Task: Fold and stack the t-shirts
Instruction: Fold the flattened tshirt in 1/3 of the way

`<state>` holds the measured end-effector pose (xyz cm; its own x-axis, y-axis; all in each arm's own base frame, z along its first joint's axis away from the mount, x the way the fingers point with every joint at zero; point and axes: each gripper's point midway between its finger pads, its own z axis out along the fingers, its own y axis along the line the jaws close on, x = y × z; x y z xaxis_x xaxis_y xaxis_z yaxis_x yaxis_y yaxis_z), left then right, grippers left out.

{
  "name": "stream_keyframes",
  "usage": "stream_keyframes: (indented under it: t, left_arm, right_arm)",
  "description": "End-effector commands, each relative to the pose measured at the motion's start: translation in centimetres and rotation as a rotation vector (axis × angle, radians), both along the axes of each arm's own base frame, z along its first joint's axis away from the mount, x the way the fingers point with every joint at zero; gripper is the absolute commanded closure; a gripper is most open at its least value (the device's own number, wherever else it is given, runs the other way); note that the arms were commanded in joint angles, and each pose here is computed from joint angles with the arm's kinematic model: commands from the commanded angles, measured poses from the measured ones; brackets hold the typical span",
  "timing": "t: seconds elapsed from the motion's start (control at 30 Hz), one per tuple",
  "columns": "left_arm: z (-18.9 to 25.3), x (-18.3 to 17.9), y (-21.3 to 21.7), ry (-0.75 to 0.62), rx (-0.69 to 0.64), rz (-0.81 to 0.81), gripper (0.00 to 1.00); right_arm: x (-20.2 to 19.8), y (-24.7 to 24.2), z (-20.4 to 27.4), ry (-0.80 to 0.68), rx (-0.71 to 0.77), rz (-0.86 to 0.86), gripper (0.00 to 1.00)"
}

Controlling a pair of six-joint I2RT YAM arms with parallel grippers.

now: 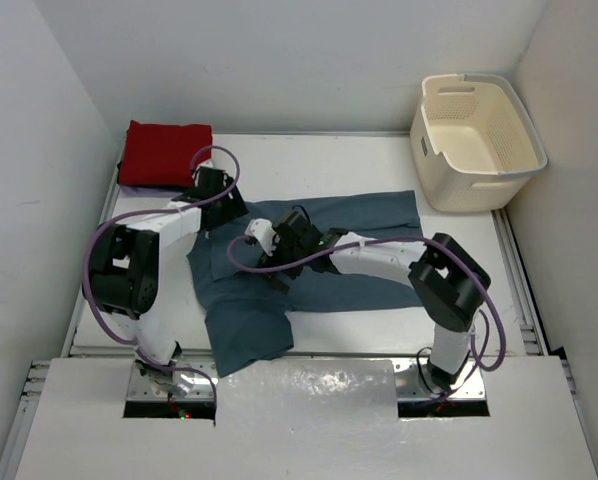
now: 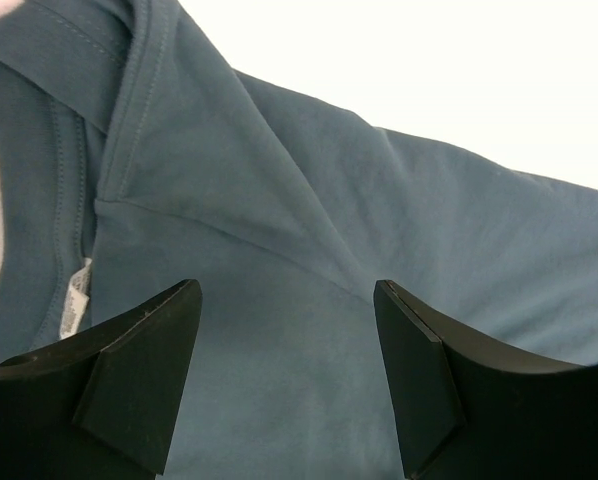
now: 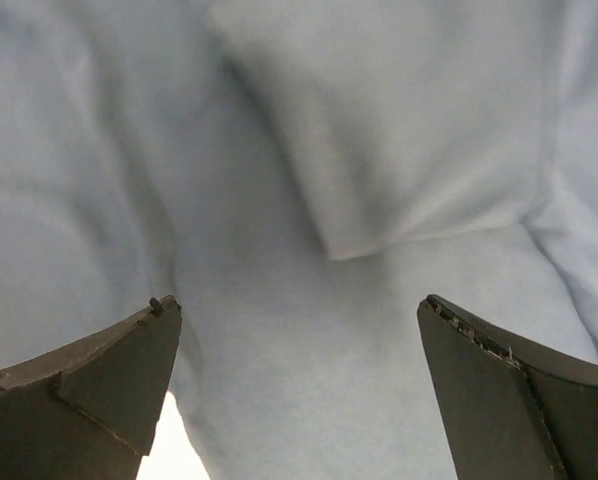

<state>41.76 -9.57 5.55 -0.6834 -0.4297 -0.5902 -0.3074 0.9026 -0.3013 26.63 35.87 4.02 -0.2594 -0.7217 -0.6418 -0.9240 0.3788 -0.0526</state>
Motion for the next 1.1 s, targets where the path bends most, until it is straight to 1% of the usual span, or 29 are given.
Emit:
stream_keyframes:
  t: [0.0, 0.07, 0.1, 0.13, 0.27, 0.3, 0.5, 0.57, 0.6, 0.63, 0.67, 0.7, 0.73, 0.77, 0.8, 0.83, 0.87, 0.93, 0.97, 1.07]
  left_arm:
    - [-0.1, 0.9, -1.0, -0.023, -0.021, -0.045, 0.32]
    - [-0.6, 1.1, -1.4, -0.015, -0.03, -0.063, 0.32]
    - [-1.2, 1.5, -1.5, -0.003, -0.031, -0.066, 0.32]
    - [-1.4, 1.6, -1.8, 0.003, -0.039, -0.071, 0.32]
    - [-2.8, 2.3, -2.2, 0.03, -0.042, -0.08, 0.32]
    - [-3.5, 2.6, -2.2, 0.043, -0.038, -0.077, 0.32]
    - [-5.5, 4.0, -2.7, 0.082, -0.037, -0.083, 0.33]
    - [-5.8, 4.4, -2.8, 0.088, -0.036, -0.085, 0.33]
    - [-6.0, 5.1, -2.9, 0.086, -0.033, -0.085, 0.33]
    - [-6.1, 5.3, -2.9, 0.089, -0.028, -0.087, 0.33]
    - [-6.1, 6.1, -2.9, 0.085, -0.024, -0.084, 0.33]
    - [-6.2, 6.5, -3.0, 0.086, -0.022, -0.084, 0.33]
    - [-6.3, 6.8, -2.8, 0.087, -0.01, -0.081, 0.33]
    - [-6.4, 7.8, -3.0, 0.084, -0.008, -0.082, 0.33]
    - [-6.4, 8.3, -3.0, 0.085, -0.002, -0.085, 0.33]
    - [-6.3, 8.9, -3.1, 0.083, -0.002, -0.088, 0.33]
    - [-6.4, 9.8, -3.3, 0.088, 0.003, -0.093, 0.33]
    - [-6.1, 11.1, -3.4, 0.073, 0.007, -0.092, 0.32]
    - [-5.9, 11.5, -3.4, 0.067, 0.008, -0.091, 0.32]
    - [-4.8, 12.8, -3.2, 0.053, 0.009, -0.09, 0.31]
  right_arm:
    - [4.2, -1.0, 4.4, -0.072, 0.094, -0.238, 0.01]
    - [5.3, -2.6, 4.3, -0.03, 0.132, -0.337, 0.01]
    - [7.0, -4.4, 4.7, -0.031, 0.153, -0.408, 0.01]
    - [7.8, -5.4, 4.7, -0.025, 0.164, -0.45, 0.01]
    - [11.0, -11.3, 3.5, -0.004, 0.133, -0.632, 0.01]
    - [12.3, -13.7, 3.2, 0.0, 0.131, -0.707, 0.01]
    - [15.4, -22.1, 0.4, 0.039, 0.058, -0.911, 0.01]
    - [16.4, -23.5, -1.2, 0.073, 0.044, -0.95, 0.01]
    - [17.0, -25.2, -1.8, 0.086, 0.029, -0.995, 0.01]
    - [17.8, -25.7, -1.9, 0.082, 0.027, -1.009, 0.01]
    - [18.0, -26.8, -3.3, 0.103, 0.005, -1.035, 0.01]
    - [18.4, -27.4, -3.7, 0.109, 0.0, -1.053, 0.01]
    - [19.4, -27.6, -3.3, 0.111, 0.016, -1.074, 0.01]
    - [19.5, -28.1, -4.4, 0.14, 0.007, -1.089, 0.01]
    - [19.7, -27.8, -4.7, 0.165, 0.018, -1.078, 0.01]
    - [20.7, -27.8, -4.2, 0.153, 0.032, -1.072, 0.01]
    - [20.8, -28.1, -5.4, 0.171, 0.013, -1.075, 0.01]
    - [22.0, -28.3, -5.3, 0.162, 0.006, -1.066, 0.01]
    - [22.1, -28.4, -6.3, 0.177, -0.008, -1.071, 0.01]
    - [23.6, -28.6, -5.9, 0.158, 0.0, -1.063, 0.01]
